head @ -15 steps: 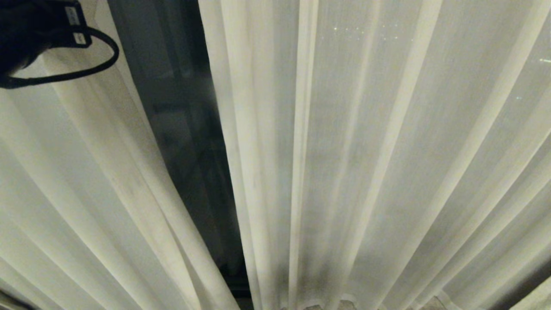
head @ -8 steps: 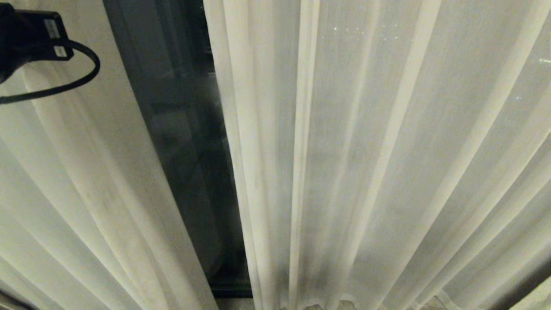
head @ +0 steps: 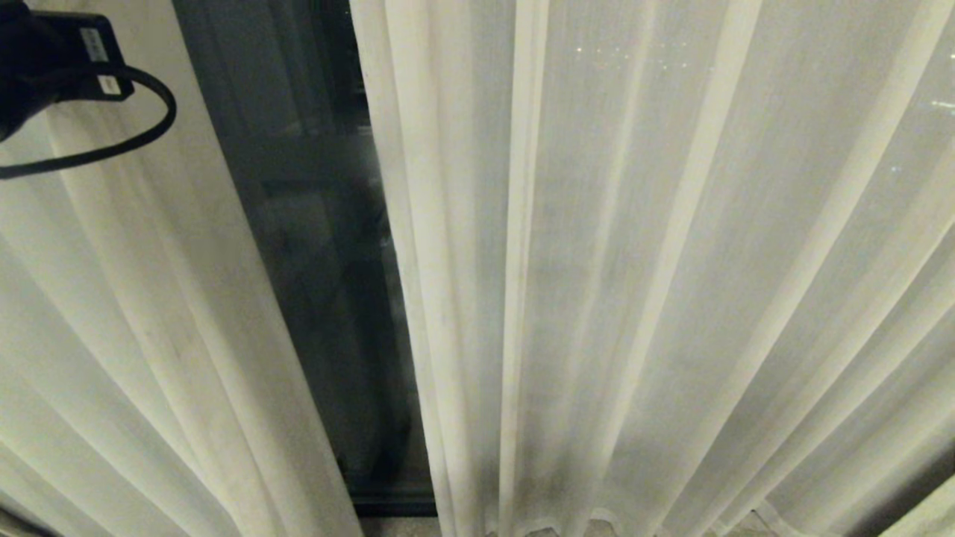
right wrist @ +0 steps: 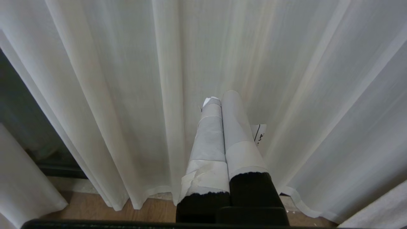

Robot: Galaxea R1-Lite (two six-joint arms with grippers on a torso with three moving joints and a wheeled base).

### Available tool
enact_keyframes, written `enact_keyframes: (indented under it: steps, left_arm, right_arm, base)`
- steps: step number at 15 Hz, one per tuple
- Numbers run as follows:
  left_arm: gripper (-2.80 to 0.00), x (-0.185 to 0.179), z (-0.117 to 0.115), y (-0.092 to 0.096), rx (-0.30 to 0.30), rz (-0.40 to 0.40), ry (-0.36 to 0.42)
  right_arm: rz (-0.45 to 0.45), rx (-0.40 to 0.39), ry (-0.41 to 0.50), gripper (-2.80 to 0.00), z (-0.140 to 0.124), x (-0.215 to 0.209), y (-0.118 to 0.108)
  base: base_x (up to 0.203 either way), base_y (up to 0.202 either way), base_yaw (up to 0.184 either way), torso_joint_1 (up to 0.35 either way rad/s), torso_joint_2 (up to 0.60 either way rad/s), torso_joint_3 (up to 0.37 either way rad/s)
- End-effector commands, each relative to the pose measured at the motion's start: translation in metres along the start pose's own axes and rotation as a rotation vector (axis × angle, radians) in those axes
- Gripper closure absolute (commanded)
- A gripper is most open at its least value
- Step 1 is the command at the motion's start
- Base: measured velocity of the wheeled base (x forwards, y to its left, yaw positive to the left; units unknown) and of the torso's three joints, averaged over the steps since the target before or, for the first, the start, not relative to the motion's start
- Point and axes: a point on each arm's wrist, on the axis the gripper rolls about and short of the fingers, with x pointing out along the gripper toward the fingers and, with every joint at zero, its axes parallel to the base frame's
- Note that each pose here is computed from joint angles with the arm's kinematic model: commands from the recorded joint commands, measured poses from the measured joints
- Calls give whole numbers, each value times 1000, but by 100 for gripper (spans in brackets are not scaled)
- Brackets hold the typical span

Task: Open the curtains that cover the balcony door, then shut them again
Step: Pull the inner curtains open on both sides

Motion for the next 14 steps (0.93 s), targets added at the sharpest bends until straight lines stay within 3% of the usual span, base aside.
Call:
enact_keyframes:
  steps: [1,14]
  left_arm:
    - [0,0,0,0,1,3,0]
    - [0,-1,-2,0,5,3,6]
  right_arm:
    - [1,0,1,0,0,0,0]
    - [1,0,1,0,0,0,0]
  base:
    - [5,86,-6,-1,-1,3]
    - [0,186,1,3,2,3]
